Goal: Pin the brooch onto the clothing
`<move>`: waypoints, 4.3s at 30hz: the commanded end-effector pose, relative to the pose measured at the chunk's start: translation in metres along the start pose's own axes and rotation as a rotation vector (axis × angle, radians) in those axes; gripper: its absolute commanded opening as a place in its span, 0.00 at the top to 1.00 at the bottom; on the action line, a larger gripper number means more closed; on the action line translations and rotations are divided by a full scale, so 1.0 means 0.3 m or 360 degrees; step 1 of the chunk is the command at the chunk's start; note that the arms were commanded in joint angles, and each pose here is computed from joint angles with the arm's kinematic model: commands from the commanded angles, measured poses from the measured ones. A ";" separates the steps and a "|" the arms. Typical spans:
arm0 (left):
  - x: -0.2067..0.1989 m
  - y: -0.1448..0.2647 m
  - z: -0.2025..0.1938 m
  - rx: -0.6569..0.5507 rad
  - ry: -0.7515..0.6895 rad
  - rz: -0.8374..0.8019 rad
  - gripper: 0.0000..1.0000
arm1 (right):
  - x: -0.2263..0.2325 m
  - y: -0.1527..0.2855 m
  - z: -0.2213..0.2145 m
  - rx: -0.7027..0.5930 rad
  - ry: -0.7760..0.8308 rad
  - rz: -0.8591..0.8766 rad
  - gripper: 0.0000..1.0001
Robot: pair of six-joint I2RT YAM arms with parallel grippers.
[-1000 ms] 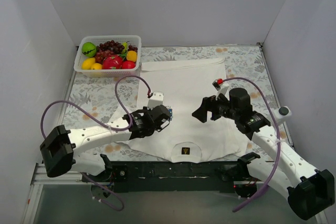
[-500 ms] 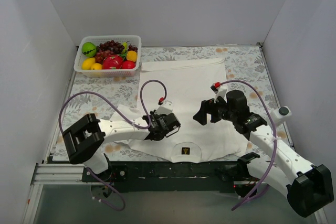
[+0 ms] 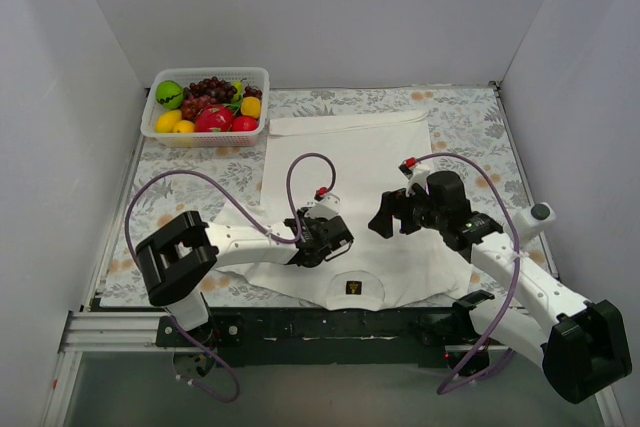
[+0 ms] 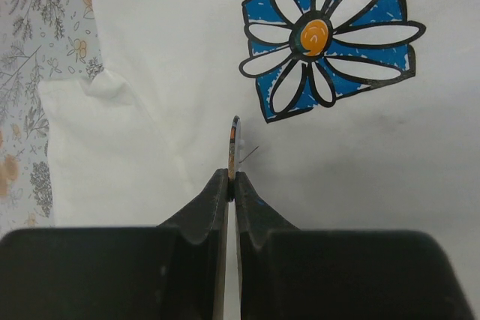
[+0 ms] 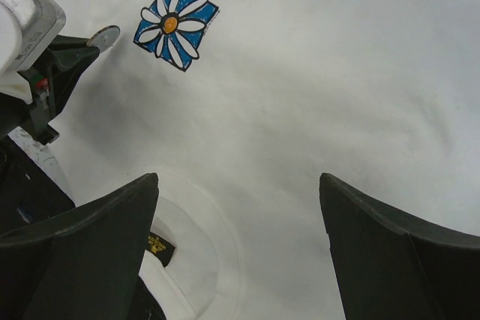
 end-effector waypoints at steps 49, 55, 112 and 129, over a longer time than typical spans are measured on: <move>-0.269 0.130 0.222 -0.0209 0.0155 -0.0186 1.00 | -0.171 0.026 -0.031 0.0000 -0.0318 0.0023 0.06; -0.212 0.204 0.299 -0.0380 0.0336 -0.0290 1.00 | -0.169 0.021 -0.039 0.0023 -0.0314 0.0046 0.07; 0.027 0.325 0.373 -0.0951 0.1008 -0.1068 1.00 | 0.344 -0.129 0.070 0.0035 0.0197 0.0812 0.60; 0.055 0.378 0.407 -0.1055 0.1056 -0.1137 1.00 | 0.340 -0.163 0.029 0.0122 0.0201 0.0804 0.99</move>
Point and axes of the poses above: each gripper's point midway between its finger pads, its own y axis back along the fingers, its own x axis along the line the jaws close on, z = x × y, the point moved 2 cm from there along y, back along the fingers, and after that the axes turned 12 degrees about -y, right-handed, at the moved point
